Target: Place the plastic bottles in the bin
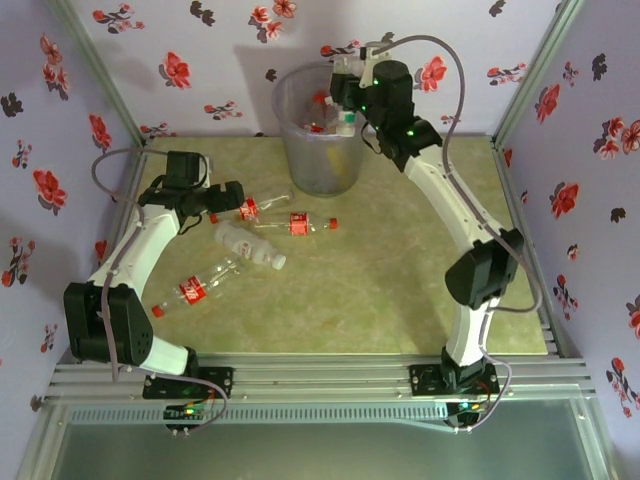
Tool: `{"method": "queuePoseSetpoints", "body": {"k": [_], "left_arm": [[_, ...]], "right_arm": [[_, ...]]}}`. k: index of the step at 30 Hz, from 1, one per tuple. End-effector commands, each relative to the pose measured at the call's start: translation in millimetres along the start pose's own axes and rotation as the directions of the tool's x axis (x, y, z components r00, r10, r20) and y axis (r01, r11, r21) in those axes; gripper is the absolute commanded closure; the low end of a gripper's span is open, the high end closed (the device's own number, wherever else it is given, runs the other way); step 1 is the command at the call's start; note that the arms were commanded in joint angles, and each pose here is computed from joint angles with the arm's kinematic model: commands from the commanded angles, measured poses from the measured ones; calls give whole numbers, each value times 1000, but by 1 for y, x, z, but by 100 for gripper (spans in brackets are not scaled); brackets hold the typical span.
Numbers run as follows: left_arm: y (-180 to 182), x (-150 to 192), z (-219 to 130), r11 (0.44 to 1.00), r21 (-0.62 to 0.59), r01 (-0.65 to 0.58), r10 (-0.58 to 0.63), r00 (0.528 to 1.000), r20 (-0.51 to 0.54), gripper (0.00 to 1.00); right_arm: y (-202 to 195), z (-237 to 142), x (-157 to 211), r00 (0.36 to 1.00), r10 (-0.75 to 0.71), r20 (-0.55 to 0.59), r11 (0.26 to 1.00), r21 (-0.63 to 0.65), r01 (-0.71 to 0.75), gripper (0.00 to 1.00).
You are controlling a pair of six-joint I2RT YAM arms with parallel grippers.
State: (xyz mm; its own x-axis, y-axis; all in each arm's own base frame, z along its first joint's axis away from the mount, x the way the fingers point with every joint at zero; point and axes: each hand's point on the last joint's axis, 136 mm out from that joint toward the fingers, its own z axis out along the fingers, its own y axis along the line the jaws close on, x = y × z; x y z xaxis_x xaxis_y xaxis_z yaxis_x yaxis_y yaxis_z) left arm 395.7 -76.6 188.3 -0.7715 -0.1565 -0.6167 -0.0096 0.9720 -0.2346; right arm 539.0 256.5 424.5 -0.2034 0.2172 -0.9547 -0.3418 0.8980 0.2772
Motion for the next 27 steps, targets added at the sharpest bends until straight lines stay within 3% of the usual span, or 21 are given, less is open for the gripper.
{"method": "queuePoseSetpoints", "body": {"k": [1,13,21,27], "left_arm": [[-5,-9,-12,1000,3,-22,22,999,26,0],[-6,-10,-13,1000,4,-21,20,999,32,0],[-6,-11,-14,1000,4,-24,23,999,34,0],[-6,-11,-14,1000,5,-23,22,999,34,0]], "right_arm": [[-6,13,-31,990,74,116,997,-1,-74,51],[-28,67,31,999,22,-30,998,62,-20,50],[-41,82,69,992,-36,-120,994,100,48,49],[-48,82,75,983,-111,-145,981,142,131,47]]}}
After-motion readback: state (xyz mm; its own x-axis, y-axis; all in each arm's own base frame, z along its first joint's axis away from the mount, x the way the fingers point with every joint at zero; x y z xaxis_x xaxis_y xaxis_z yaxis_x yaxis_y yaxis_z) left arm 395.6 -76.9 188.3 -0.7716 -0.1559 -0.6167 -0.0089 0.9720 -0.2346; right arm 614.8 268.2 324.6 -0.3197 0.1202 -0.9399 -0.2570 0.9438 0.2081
